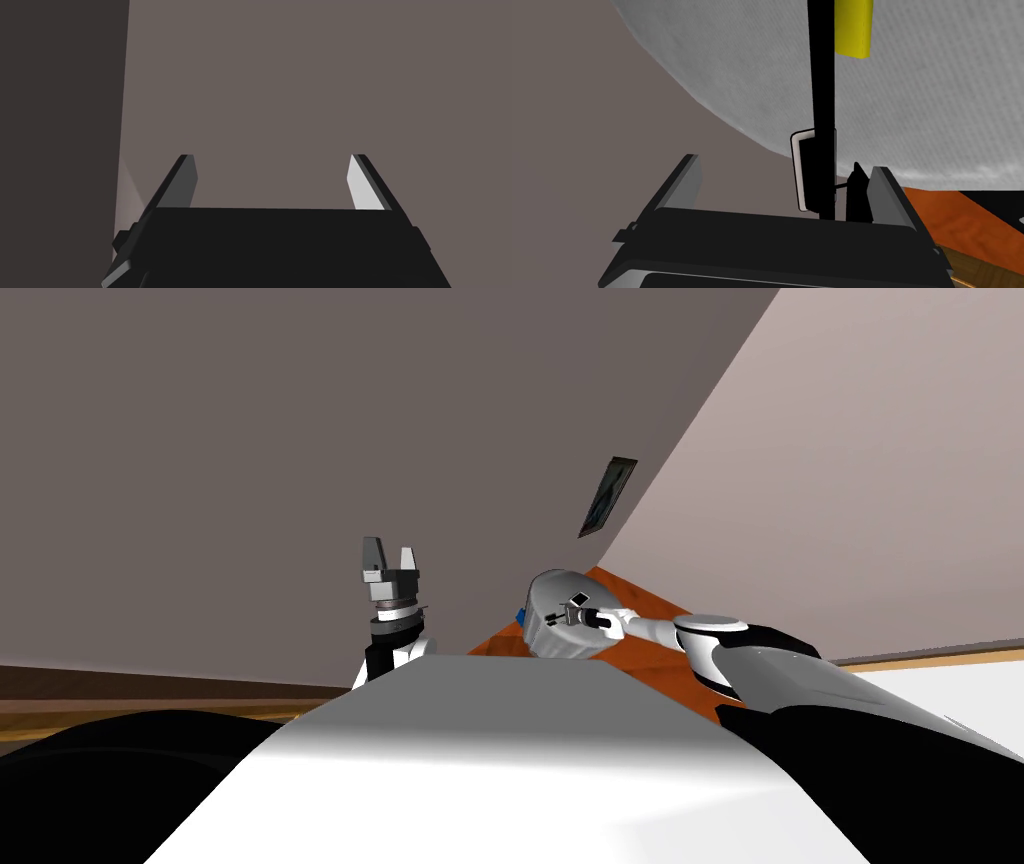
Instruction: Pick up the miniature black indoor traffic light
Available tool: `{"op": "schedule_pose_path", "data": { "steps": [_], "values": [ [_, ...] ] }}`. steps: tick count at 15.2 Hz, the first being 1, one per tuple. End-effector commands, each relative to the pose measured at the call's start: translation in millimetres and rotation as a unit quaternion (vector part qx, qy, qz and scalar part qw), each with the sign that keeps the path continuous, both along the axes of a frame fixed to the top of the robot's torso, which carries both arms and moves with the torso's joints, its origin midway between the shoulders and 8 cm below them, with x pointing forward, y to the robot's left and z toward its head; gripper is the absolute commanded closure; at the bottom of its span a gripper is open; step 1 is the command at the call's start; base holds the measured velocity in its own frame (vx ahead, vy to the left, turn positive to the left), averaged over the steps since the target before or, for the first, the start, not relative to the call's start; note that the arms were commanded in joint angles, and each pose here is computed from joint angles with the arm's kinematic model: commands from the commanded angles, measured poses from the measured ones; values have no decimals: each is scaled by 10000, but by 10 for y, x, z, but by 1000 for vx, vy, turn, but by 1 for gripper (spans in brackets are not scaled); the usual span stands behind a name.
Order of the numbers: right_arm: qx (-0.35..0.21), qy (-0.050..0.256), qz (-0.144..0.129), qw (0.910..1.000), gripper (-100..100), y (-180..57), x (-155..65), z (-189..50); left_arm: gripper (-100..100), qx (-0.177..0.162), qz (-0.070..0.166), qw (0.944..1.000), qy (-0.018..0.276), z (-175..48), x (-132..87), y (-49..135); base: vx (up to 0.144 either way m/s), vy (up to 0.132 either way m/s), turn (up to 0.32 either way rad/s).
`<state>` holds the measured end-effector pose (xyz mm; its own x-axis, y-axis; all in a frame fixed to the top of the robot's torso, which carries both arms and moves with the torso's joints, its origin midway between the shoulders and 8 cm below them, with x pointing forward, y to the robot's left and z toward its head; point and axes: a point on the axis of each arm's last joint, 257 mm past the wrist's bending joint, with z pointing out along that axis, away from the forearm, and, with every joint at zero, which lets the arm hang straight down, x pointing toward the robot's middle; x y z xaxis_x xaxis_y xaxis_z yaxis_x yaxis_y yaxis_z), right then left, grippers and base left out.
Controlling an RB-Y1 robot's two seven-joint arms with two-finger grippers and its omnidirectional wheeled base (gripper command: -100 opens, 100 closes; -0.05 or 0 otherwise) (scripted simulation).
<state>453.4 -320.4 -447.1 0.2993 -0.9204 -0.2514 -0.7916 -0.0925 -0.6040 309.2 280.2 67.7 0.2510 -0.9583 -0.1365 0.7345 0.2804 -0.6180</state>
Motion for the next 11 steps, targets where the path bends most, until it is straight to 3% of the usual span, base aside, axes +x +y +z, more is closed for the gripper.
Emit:
{"op": "schedule_pose_path", "data": {
  "steps": [1,6,7,11],
  "values": [
    [-457,-57,140,9988,-100,-270,14,-27,0,0,0,10000,0,0,0,0,40,15,49],
    [-900,90,348,9953,-100,-501,-184,-215,0,0,0,10000,0,0,0,0,34,13,34],
    [-811,35,294,9963,-100,-455,-120,-152,0,0,0,10000,0,0,0,0,17,4,6],
    [-831,33,235,9963,-100,-288,-128,-347,0,0,0,10000,0,0,0,0,6,-27,52]
  ]
}}
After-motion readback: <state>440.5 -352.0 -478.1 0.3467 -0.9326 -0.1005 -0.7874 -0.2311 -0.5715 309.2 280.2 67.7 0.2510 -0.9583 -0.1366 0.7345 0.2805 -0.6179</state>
